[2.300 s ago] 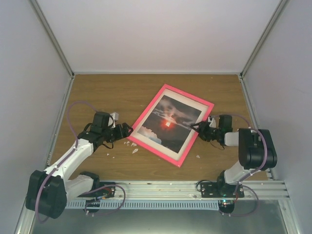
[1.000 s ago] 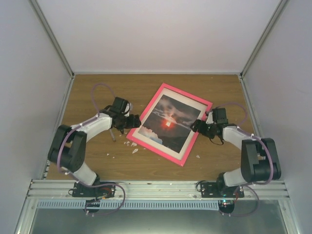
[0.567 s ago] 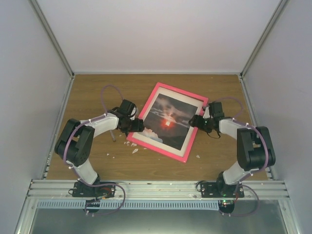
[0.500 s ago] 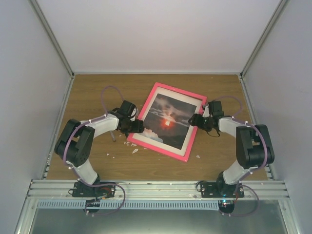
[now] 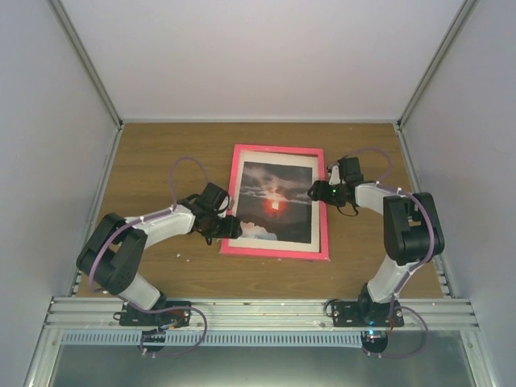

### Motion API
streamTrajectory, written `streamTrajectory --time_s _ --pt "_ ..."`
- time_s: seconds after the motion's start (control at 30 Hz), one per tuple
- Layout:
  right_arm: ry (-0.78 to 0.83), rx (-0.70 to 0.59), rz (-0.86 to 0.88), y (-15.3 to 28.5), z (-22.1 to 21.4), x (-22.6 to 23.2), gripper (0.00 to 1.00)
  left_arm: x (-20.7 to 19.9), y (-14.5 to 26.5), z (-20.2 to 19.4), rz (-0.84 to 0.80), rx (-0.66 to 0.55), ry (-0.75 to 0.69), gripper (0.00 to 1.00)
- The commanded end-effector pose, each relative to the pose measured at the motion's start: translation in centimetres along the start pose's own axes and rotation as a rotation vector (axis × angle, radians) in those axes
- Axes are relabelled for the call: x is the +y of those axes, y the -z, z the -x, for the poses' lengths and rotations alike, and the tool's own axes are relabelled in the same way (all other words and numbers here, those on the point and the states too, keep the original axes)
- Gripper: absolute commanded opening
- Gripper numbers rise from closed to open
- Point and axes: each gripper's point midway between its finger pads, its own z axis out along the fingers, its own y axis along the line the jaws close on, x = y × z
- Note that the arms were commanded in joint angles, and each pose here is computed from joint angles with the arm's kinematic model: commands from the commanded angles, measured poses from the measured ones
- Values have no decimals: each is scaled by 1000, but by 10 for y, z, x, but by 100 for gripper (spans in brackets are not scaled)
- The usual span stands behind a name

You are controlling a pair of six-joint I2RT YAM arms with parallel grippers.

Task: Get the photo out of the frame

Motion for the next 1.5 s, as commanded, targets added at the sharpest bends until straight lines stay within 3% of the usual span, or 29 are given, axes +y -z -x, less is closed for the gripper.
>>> streamTrajectory --time_s 0.0,0.27,0.77,1.3,1.47 --pt "85 48 61 -8 -5 29 69 -21 9 -12 -90 -6 15 69" --pt "141 81 58 -19 -15 54 69 7 20 -11 32 -81 73 71" --pt "160 55 -158 12 -19 27 75 29 40 -14 86 -178 159 79" --pt "182 101 -203 -4 -43 28 53 46 54 7 75 -252 197 83" --pt "193 100 -223 -8 -41 30 41 45 55 9 66 -259 196 83"
